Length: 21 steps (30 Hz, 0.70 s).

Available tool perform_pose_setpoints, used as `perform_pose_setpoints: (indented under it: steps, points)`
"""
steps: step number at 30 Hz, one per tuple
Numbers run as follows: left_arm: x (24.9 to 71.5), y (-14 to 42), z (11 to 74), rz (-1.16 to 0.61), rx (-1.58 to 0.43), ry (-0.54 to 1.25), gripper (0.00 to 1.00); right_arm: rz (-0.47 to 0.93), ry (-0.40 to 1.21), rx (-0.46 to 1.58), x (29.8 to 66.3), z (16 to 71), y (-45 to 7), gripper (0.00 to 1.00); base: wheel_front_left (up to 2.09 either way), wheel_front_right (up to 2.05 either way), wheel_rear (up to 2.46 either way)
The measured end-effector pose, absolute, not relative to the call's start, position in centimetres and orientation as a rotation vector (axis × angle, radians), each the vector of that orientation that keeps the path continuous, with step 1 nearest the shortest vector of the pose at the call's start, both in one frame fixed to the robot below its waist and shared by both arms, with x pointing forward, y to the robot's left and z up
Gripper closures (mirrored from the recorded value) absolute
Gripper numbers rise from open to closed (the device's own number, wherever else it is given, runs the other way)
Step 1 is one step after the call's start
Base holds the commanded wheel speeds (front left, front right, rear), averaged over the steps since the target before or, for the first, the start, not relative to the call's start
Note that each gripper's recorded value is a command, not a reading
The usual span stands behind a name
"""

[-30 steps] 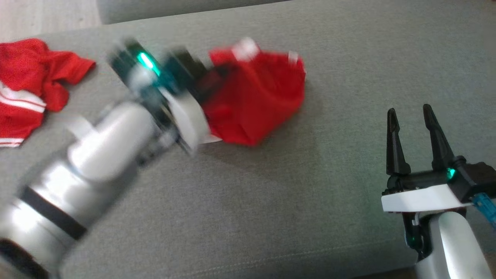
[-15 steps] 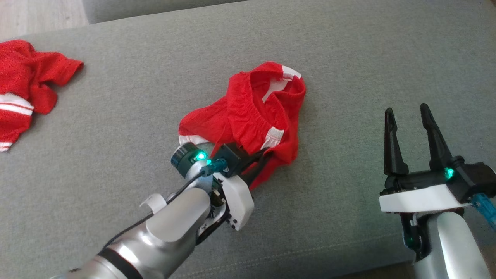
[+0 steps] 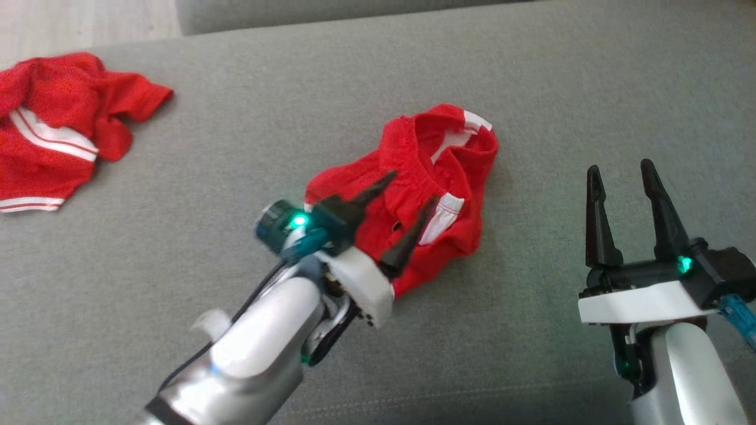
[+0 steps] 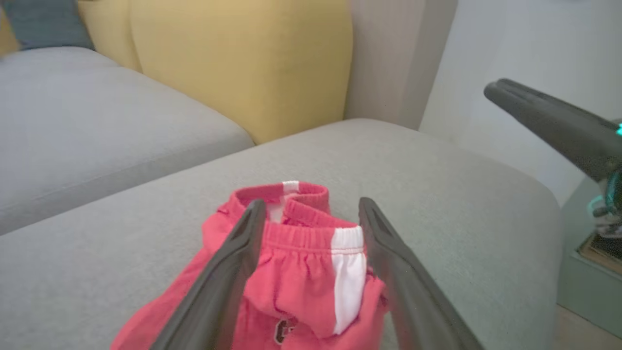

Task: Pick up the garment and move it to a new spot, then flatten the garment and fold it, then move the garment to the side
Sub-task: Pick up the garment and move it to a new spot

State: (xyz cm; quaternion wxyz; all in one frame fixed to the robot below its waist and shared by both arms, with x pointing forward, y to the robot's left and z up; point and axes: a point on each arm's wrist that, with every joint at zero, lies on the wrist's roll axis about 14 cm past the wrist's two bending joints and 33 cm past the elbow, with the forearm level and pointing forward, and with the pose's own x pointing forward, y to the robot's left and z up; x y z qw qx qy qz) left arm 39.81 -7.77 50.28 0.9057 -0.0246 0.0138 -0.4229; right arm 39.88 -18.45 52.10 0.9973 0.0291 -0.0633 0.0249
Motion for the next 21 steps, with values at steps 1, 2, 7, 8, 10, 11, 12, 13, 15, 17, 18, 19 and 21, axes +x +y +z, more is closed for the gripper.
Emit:
perform_pose_setpoints:
  steps: [1,2,7,8,10,11,12,13,15,17,18,19,21]
  points:
    - [40.0,-7.0,50.7,-0.839,-0.054,0.012,0.0,0.055,-0.132,0.06,39.9,52.3,-18.3,0.0,0.0,0.0,0.0]
    - [40.3,-6.1,51.0,-0.798,-0.055,-0.003,0.0,0.061,-0.136,0.061,39.9,52.4,-18.1,0.0,0.0,0.0,0.0]
    - [40.6,0.1,51.3,-0.548,-0.095,-0.018,0.0,0.082,-0.165,0.069,39.8,53.5,-17.3,0.0,0.0,0.0,0.0]
    - [40.4,1.4,51.1,-0.499,-0.099,-0.018,0.0,0.085,-0.169,0.07,39.7,53.6,-17.2,0.0,0.0,0.0,0.0]
    - [39.7,3.7,51.0,-0.408,-0.122,-0.019,0.0,0.09,-0.17,0.073,39.5,53.6,-17.1,0.0,0.0,0.0,0.0]
    - [39.3,4.8,51.0,-0.362,-0.13,-0.021,0.0,0.092,-0.165,0.074,39.3,53.5,-17.0,0.0,0.0,0.0,0.0]
    - [38.9,5.9,51.0,-0.322,-0.136,-0.025,0.0,0.093,-0.159,0.075,39.1,53.3,-16.9,0.0,0.0,0.0,0.0]
    - [38.5,7.0,51.0,-0.282,-0.139,-0.031,0.0,0.095,-0.154,0.076,38.9,53.1,-16.8,0.0,0.0,0.0,0.0]
    - [37.8,9.3,51.2,-0.197,-0.14,-0.043,0.0,0.097,-0.151,0.082,38.6,53.0,-16.7,0.0,0.0,0.0,0.0]
    - [37.0,11.3,51.3,-0.125,-0.137,-0.053,0.0,0.1,-0.152,0.089,38.4,53.1,-16.6,0.0,0.0,0.0,0.0]
    - [36.4,12.1,51.2,-0.1,-0.137,-0.052,0.0,0.1,-0.155,0.091,38.3,53.2,-16.6,0.0,0.0,0.0,0.0]
    - [35.9,12.6,51.0,-0.083,-0.136,-0.049,0.0,0.1,-0.155,0.099,38.2,53.2,-16.6,0.0,0.0,0.0,0.0]
    - [34.7,13.2,50.4,-0.06,-0.133,-0.035,0.0,0.1,-0.147,0.111,37.7,52.9,-16.5,0.0,0.0,0.0,0.0]
